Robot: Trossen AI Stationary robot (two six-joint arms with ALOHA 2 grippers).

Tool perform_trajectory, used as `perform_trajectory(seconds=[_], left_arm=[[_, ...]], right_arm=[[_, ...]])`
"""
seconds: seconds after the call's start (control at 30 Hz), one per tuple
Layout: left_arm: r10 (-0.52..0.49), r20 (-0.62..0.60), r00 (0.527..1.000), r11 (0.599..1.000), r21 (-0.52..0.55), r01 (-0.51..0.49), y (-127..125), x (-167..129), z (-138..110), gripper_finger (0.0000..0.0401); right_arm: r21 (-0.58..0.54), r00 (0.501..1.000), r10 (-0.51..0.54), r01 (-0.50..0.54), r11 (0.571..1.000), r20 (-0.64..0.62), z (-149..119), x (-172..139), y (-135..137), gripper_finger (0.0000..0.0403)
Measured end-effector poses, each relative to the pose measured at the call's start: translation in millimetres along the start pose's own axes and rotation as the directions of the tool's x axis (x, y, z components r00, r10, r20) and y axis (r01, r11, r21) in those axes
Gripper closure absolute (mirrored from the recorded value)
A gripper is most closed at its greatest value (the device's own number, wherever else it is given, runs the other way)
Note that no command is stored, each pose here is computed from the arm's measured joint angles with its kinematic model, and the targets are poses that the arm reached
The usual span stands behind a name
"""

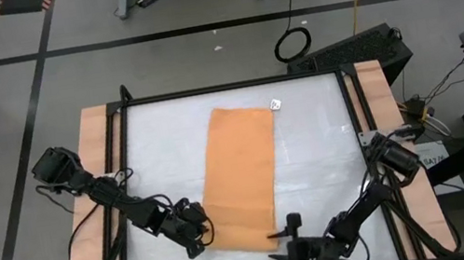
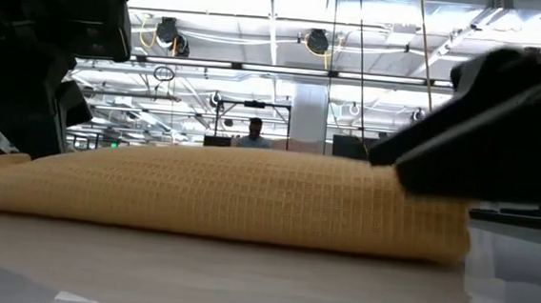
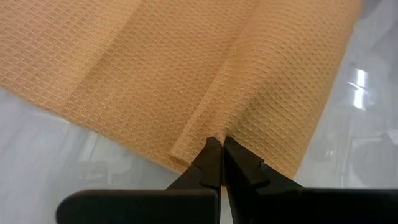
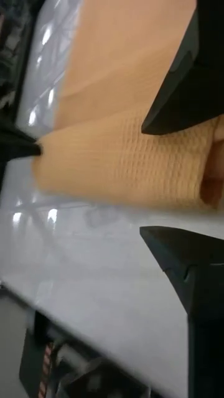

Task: Roll towel into tight, uniform cylinder
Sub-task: Roll the yellow towel

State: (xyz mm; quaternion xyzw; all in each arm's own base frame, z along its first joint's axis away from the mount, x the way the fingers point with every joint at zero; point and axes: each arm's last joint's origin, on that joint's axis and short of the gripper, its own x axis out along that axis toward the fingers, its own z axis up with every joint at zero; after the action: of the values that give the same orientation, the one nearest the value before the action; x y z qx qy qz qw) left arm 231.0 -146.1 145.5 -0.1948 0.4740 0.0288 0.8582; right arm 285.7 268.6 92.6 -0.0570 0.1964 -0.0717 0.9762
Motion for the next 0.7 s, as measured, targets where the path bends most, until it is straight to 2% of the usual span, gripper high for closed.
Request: perform_trajectory(seconds=[0.13, 0.4, 0.5, 0.7], left_arm=[[0.0, -0.001, 1.0, 1.0, 0.001, 0.0, 0, 0, 0, 0.039], [0.023, 0.033, 0.999, 1.0, 0.014, -0.023, 0, 0, 1, 0.0382], [0.017, 0.038, 0.999, 0.999, 0.037, -0.018, -2, -2, 0, 0.035], [0.038, 0.012, 0.999, 0.998, 0.057, -0.038, -6, -5, 1, 0.0258]], right_arm=[[0.001, 1.0, -0.014, 0.014, 1.0, -0.02, -6, 4, -2, 0.0153], [0.074, 0.997, 0.0, 0.005, 0.997, -0.075, -8, 12, -9, 0.0105], [0.103, 0.995, 0.008, 0.002, 0.995, -0.096, -9, 13, -11, 0.0104], [0.158, 0.994, 0.024, -0.007, 0.987, -0.109, -10, 14, -11, 0.0104]])
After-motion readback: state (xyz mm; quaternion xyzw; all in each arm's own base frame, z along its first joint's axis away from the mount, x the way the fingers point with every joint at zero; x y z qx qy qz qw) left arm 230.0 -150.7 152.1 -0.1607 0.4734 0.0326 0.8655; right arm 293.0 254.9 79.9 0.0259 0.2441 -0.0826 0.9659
